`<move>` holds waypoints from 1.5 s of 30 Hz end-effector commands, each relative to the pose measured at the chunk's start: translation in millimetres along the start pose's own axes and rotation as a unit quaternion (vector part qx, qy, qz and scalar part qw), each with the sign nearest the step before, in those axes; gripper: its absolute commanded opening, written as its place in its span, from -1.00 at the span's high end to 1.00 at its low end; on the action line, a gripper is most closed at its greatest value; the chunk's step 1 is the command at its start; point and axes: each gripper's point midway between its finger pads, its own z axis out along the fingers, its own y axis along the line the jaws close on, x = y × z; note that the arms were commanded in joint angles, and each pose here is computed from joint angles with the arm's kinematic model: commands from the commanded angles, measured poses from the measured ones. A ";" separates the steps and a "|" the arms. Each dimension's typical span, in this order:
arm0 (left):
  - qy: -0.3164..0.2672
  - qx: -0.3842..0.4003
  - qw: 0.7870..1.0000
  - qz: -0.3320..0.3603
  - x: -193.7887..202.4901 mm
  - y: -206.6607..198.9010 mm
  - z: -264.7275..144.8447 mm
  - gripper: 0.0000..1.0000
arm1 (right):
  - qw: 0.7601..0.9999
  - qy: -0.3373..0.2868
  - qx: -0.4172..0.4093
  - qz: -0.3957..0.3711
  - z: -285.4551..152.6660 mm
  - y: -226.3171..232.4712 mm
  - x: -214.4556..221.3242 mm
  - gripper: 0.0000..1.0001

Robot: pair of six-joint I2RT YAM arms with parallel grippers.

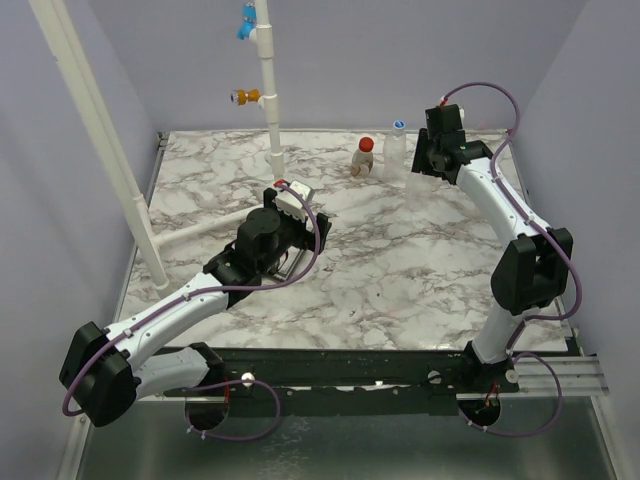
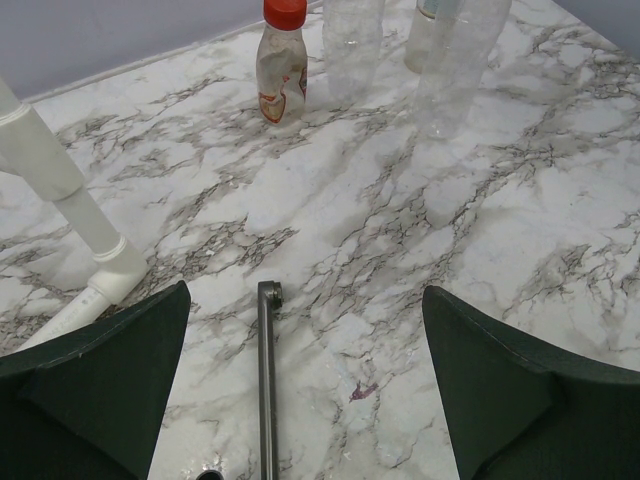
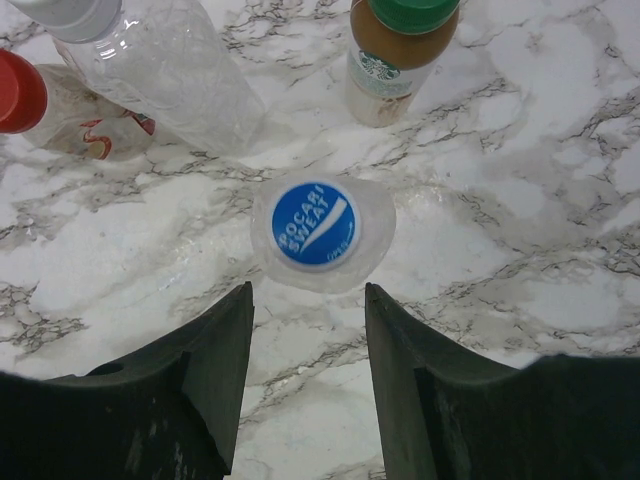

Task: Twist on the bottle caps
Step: Place the plastic bottle at the center of the board, then reset both arms

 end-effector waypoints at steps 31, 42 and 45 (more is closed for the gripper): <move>0.034 -0.031 0.999 -0.029 -9.4 7.8 4.0 -0.97 | 0.998 -0.024 -0.045 0.039 -60.7 -0.4 -21.2 -0.31; 0.109 -0.138 0.979 -0.108 -26.7 27.0 8.9 -0.97 | 0.982 -0.069 -0.162 0.070 -148.9 13.0 -33.5 -0.84; 0.085 -0.148 0.978 -0.123 -47.6 31.1 -0.6 -0.97 | 0.968 -0.100 -0.215 0.080 -179.4 20.8 -40.4 -0.87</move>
